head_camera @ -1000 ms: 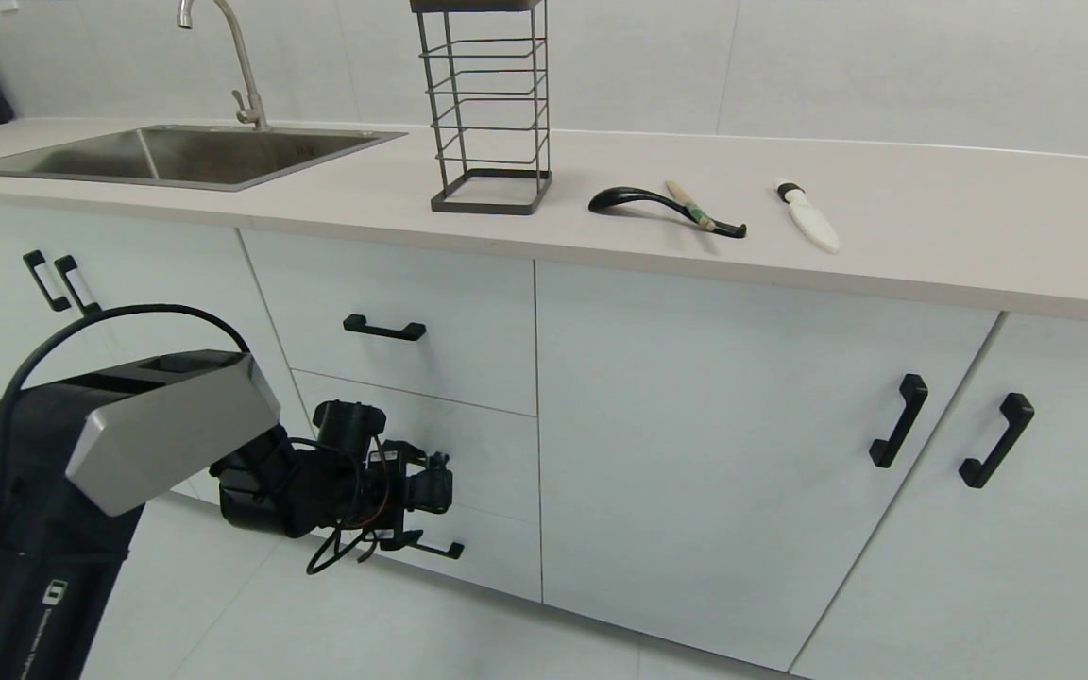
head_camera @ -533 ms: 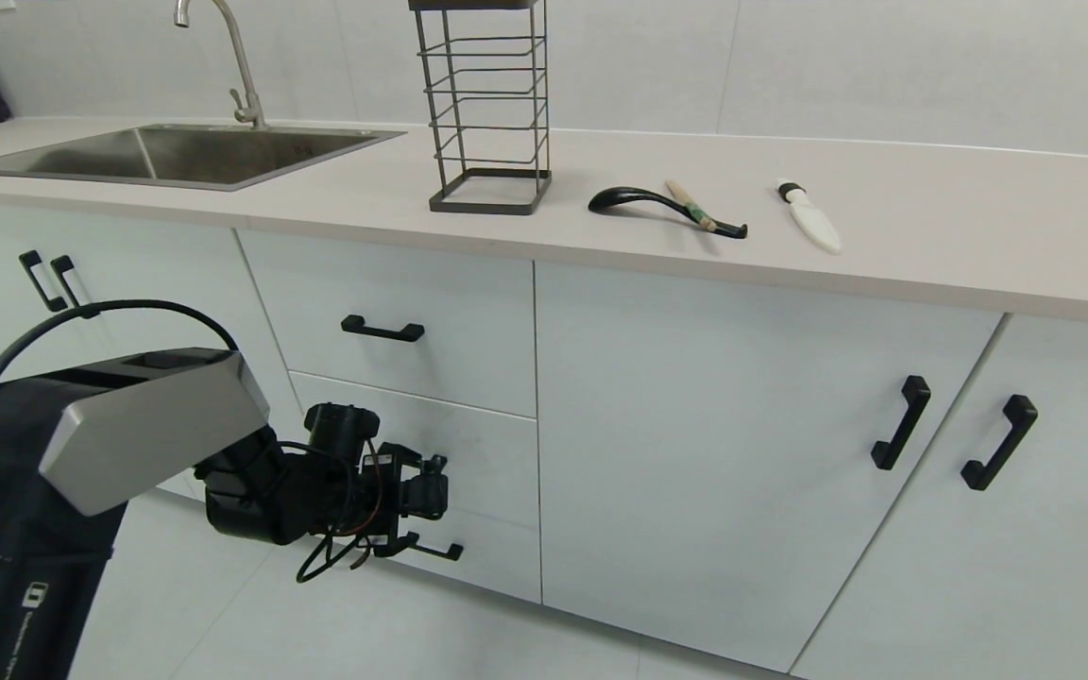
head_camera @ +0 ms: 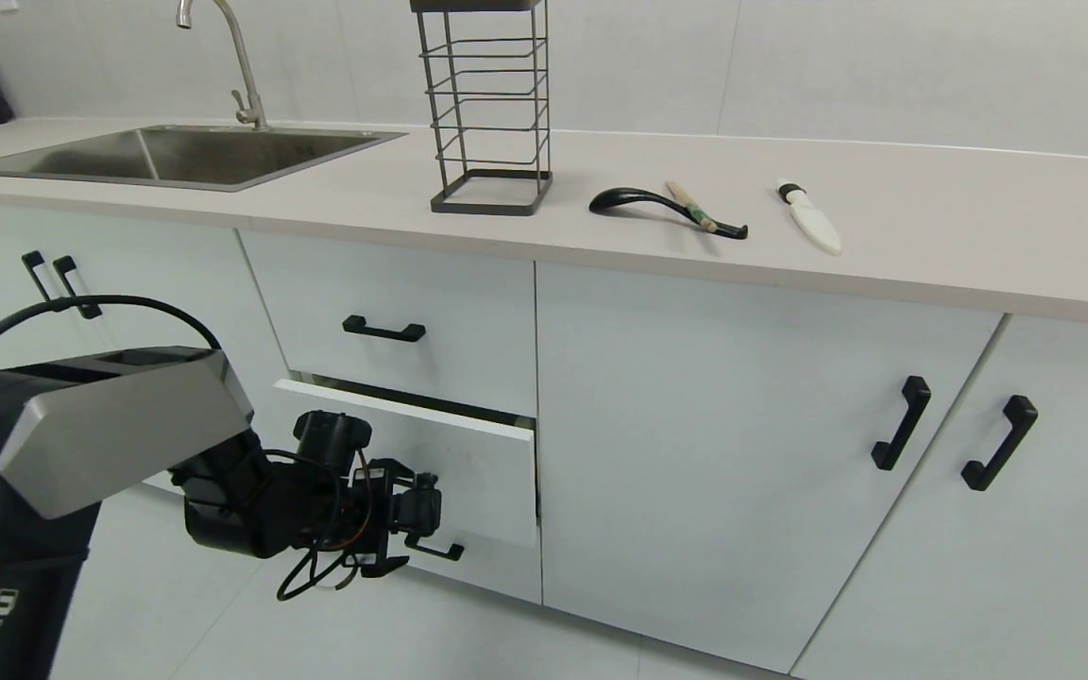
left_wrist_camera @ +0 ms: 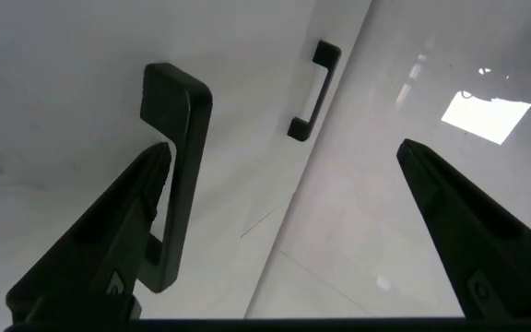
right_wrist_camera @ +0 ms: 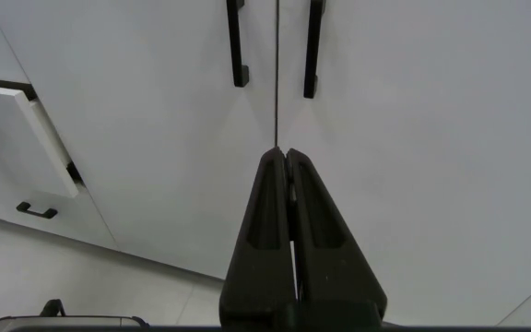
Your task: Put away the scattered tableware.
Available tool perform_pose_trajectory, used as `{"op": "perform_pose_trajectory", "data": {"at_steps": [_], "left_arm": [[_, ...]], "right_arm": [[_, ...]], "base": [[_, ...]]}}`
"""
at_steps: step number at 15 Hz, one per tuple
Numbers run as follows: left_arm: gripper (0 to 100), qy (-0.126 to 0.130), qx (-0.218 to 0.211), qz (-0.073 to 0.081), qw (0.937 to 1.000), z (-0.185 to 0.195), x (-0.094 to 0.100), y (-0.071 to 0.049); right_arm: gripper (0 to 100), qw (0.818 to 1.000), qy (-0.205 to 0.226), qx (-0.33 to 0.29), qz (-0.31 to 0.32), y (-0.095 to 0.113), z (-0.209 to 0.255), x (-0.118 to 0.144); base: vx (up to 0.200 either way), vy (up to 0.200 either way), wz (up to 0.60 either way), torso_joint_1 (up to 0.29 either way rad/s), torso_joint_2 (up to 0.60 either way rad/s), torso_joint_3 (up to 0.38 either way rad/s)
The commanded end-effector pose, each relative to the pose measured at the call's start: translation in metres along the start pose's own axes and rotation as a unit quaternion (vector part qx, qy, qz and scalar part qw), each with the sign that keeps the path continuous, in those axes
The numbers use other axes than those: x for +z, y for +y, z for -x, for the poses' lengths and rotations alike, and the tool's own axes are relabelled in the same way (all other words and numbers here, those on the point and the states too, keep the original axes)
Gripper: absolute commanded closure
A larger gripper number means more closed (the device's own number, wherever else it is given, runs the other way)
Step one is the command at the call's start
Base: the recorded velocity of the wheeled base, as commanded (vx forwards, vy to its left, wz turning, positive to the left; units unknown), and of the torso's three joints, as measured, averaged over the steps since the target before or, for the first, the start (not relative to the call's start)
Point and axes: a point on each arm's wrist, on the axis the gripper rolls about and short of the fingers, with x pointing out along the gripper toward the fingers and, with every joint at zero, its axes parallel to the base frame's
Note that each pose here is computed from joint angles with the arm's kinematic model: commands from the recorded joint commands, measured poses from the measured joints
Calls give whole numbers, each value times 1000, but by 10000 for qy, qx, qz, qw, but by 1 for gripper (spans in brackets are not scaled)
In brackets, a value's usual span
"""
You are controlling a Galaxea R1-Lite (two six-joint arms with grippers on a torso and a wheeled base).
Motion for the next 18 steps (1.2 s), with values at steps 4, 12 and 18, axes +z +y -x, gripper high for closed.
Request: {"op": "perform_pose_trajectory", "data": {"at_steps": [4, 12, 18], "left_arm": [[0, -350, 479, -322, 9977, 91, 42, -1], [0, -861, 895, 77, 9922, 140, 83, 17], [0, -683, 762, 213, 9945, 90, 73, 38]], "right_arm": [[100, 10000, 2, -3, -2, 0, 0, 0], [100, 10000, 9, -3, -2, 0, 0, 0], [100, 10000, 9, -3, -2, 0, 0, 0]], "base": [[0, 0, 0, 0, 0, 0], [0, 0, 0, 0, 0, 0], [0, 0, 0, 0, 0, 0]]}}
